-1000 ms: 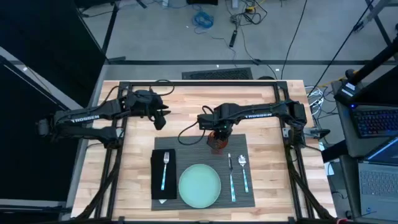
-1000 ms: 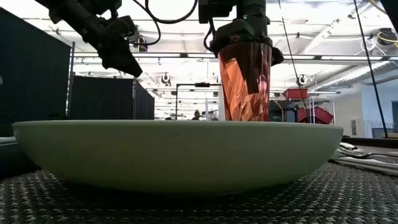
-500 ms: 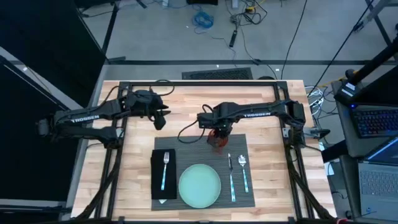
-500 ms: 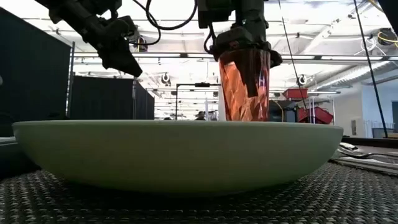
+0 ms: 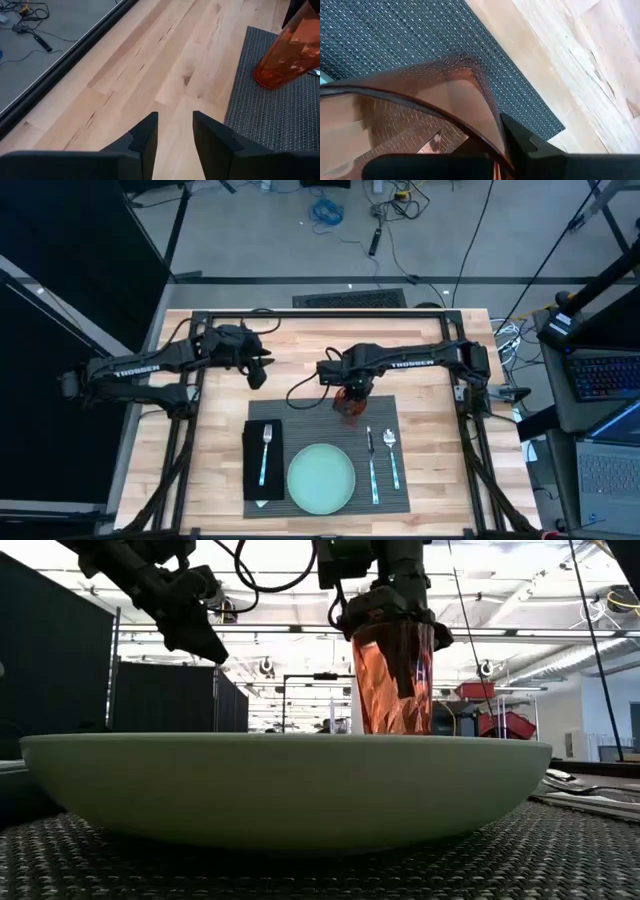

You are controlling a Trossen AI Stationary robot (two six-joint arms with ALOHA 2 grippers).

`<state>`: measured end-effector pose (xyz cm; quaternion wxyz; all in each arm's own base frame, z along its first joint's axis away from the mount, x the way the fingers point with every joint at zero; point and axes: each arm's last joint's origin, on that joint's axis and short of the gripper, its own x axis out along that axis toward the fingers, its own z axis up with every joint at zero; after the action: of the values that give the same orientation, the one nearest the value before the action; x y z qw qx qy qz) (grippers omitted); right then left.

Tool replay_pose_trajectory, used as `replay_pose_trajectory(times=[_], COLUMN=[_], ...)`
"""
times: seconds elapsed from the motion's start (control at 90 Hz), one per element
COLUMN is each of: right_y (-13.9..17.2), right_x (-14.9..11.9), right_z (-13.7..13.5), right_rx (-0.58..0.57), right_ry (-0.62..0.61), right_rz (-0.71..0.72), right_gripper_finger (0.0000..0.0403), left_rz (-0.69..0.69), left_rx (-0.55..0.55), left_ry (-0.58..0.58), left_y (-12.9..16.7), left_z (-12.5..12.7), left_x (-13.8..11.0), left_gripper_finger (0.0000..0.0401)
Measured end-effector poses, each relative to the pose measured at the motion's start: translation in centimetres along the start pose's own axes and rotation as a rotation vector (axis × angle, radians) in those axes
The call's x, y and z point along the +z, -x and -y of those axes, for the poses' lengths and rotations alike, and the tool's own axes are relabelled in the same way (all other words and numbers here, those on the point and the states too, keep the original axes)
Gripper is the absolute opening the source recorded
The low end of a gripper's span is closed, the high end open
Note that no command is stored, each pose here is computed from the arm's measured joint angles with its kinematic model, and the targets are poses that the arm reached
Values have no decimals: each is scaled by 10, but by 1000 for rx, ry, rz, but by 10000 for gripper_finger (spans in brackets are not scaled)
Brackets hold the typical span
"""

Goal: Set table place
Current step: Put the orange cup on the gray table mat

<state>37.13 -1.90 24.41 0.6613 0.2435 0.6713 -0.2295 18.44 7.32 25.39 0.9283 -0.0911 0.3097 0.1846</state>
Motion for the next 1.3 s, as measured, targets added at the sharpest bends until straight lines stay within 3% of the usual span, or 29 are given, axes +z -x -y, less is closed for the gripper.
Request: replay_pose_trajectory(times=[0.633,0.989,1.3], right_y=[0,10,44], right_x=[-1,-5,-1], right_z=[0,3,4], right_rx=[2,10,20], right_ry=[2,-2,23], right_rz=[-3,5,66], right_gripper_finger=[102,139,153], left_rz=[0,1,11], left_rx=[-1,-1,-2], left_ry=[0,0,-1], left_y=[0,0,0], left_z=[0,0,0], left_x=[0,0,1], left_gripper_finger=[105,105,105])
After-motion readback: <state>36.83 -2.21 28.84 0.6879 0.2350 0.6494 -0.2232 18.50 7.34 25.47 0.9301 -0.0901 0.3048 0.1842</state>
